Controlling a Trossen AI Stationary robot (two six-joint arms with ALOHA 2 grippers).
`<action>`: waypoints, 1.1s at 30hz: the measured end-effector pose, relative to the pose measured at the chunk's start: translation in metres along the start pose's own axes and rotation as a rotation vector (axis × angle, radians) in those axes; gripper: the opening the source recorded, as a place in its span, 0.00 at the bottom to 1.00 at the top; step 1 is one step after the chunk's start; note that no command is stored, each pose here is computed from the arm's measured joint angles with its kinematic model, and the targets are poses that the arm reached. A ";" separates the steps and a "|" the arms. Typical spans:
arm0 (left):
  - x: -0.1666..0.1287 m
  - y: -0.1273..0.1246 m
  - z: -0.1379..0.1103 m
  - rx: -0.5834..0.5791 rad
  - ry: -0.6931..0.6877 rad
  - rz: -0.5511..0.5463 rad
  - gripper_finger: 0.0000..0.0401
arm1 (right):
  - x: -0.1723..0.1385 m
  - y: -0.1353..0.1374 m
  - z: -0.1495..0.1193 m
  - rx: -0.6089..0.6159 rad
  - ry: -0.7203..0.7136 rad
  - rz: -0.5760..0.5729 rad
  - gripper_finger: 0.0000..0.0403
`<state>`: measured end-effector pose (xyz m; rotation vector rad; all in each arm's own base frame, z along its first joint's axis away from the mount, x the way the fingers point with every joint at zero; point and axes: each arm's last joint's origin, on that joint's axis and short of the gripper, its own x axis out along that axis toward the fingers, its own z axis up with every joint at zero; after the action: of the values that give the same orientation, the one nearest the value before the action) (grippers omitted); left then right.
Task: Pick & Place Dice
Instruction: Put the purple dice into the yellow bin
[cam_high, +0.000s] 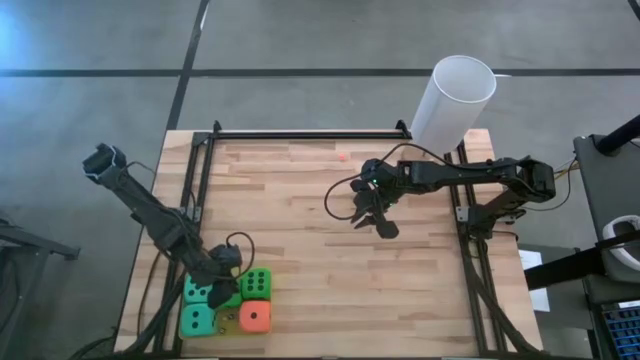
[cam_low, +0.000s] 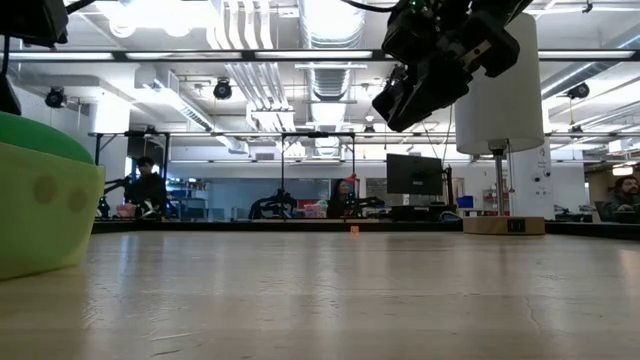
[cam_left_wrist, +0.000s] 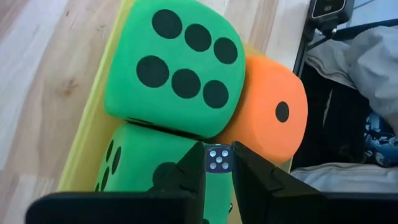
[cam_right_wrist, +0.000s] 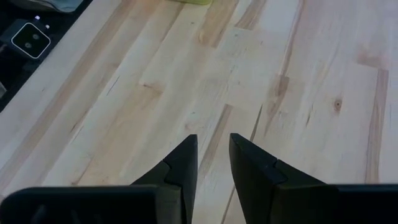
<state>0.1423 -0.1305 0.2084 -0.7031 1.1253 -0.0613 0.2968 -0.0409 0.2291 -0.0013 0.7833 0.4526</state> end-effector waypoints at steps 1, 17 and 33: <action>0.000 0.000 0.000 0.001 0.003 -0.002 0.15 | 0.000 0.000 0.000 0.000 0.000 0.000 0.22; 0.000 -0.002 -0.002 0.028 0.018 -0.018 0.15 | 0.000 0.000 0.000 0.000 0.000 0.000 0.17; 0.002 -0.002 -0.004 0.014 0.072 -0.066 0.16 | 0.000 0.000 0.000 0.000 0.000 0.000 0.22</action>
<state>0.1408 -0.1348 0.2070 -0.7305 1.1695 -0.1513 0.2968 -0.0410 0.2291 -0.0012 0.7834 0.4523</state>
